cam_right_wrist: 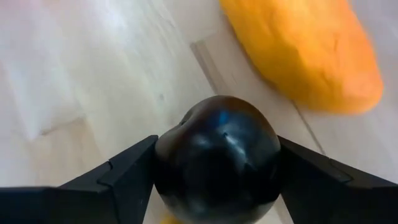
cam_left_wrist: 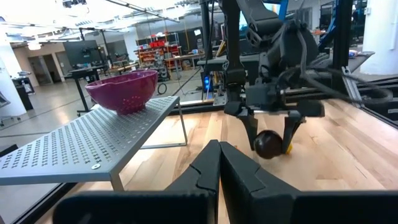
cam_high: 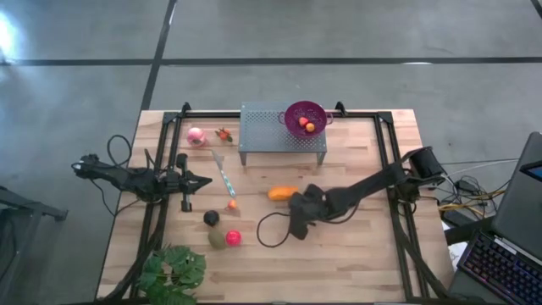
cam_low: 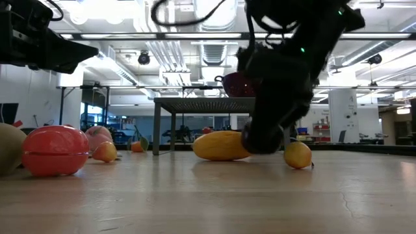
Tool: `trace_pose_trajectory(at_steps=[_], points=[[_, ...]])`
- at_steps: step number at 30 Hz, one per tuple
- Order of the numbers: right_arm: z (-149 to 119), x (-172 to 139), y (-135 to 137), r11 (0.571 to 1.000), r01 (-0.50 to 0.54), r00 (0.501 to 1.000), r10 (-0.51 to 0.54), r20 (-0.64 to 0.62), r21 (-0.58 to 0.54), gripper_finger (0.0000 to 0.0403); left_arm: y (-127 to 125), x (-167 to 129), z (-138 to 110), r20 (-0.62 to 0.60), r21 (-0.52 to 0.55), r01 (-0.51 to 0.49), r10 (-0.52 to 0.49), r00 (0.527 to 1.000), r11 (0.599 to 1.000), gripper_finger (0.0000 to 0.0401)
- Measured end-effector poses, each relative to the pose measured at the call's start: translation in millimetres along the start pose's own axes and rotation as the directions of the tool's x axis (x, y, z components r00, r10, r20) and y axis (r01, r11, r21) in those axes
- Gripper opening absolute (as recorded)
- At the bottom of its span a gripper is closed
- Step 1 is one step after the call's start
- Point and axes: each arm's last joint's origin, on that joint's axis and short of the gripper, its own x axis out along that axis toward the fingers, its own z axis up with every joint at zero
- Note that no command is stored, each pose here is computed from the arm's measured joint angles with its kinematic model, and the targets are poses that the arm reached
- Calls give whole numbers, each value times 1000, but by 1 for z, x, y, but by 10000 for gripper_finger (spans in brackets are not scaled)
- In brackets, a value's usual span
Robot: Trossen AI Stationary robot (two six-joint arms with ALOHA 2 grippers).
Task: Pick & Place Fruit
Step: Put the black plum into the purple bowl on the shelf
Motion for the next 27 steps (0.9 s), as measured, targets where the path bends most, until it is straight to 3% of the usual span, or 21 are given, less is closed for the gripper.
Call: trace_pose_trajectory(at_steps=[9, 16, 23, 27], points=[[17, -31, 4, 987, -82, 995, 89, 47, -141, 272, 0, 0, 0, -1, 0, 0, 0, 1000, 1000, 12], [31, -66, 8, 921, -209, 969, 241, 60, -328, 283, 0, 0, 0, -1, 1, 0, 0, 1000, 1000, 12], [48, -108, 7, 884, -269, 927, 345, 144, -383, 288, 0, 0, 0, -2, 0, 0, 0, 1000, 1000, 12], [61, -133, 0, 896, -244, 911, 343, 230, -371, 272, 0, 0, 0, -1, 0, 0, 0, 1000, 1000, 12]])
